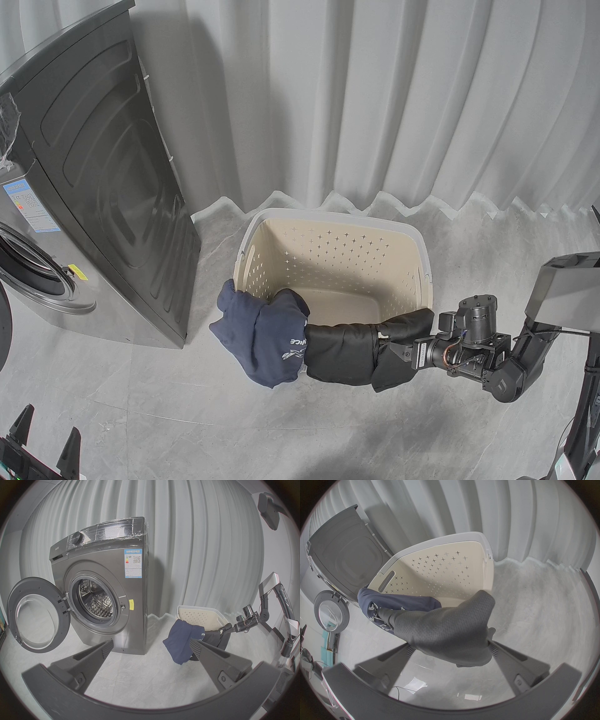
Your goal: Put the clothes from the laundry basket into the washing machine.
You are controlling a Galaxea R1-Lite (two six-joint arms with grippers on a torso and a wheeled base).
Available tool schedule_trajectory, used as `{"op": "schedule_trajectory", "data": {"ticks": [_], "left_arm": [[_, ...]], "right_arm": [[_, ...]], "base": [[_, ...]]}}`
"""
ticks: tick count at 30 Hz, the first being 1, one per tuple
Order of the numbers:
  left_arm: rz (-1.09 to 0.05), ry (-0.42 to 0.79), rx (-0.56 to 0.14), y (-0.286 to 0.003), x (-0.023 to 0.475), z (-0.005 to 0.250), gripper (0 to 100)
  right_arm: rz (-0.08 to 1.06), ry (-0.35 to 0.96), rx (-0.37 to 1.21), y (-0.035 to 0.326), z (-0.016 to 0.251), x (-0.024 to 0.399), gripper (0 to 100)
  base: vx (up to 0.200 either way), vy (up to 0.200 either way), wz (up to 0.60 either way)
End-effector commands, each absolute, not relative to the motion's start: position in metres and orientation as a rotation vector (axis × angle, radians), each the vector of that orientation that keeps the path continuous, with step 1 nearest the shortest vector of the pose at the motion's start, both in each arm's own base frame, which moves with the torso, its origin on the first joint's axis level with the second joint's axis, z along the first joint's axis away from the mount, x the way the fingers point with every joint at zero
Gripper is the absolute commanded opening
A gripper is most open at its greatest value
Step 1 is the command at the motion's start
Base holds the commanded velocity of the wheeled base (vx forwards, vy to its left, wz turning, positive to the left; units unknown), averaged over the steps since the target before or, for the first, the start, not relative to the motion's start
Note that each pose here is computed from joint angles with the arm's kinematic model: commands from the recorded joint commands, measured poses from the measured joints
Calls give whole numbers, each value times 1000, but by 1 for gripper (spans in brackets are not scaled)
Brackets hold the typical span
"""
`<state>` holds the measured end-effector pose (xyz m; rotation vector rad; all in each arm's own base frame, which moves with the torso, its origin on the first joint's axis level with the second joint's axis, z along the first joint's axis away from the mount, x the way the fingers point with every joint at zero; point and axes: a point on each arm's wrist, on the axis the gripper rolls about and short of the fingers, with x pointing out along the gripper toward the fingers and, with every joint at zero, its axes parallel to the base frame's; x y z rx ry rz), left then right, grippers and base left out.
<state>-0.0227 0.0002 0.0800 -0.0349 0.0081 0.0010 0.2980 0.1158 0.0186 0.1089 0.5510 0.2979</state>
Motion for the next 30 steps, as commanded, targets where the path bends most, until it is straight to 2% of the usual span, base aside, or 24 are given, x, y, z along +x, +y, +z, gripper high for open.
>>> {"op": "schedule_trajectory", "data": {"ticks": [1,10,19,24,25,30], "left_arm": [[2,11,-35,0,-23,76,100],[2,11,-37,0,-23,76,100],[2,11,-35,0,-23,76,100],[2,11,-37,0,-23,76,100],[2,11,-37,0,-23,76,100],[2,11,-37,0,-23,76,100]], "right_arm": [[298,544,112,117,18,301,0],[313,513,128,119,23,297,0],[360,497,121,119,46,262,0],[370,507,116,121,44,260,0],[370,505,116,122,44,260,100],[360,525,110,122,36,266,100]], "base": [[0,0,0],[0,0,0],[0,0,0],[0,0,0],[0,0,0],[0,0,0]]}}
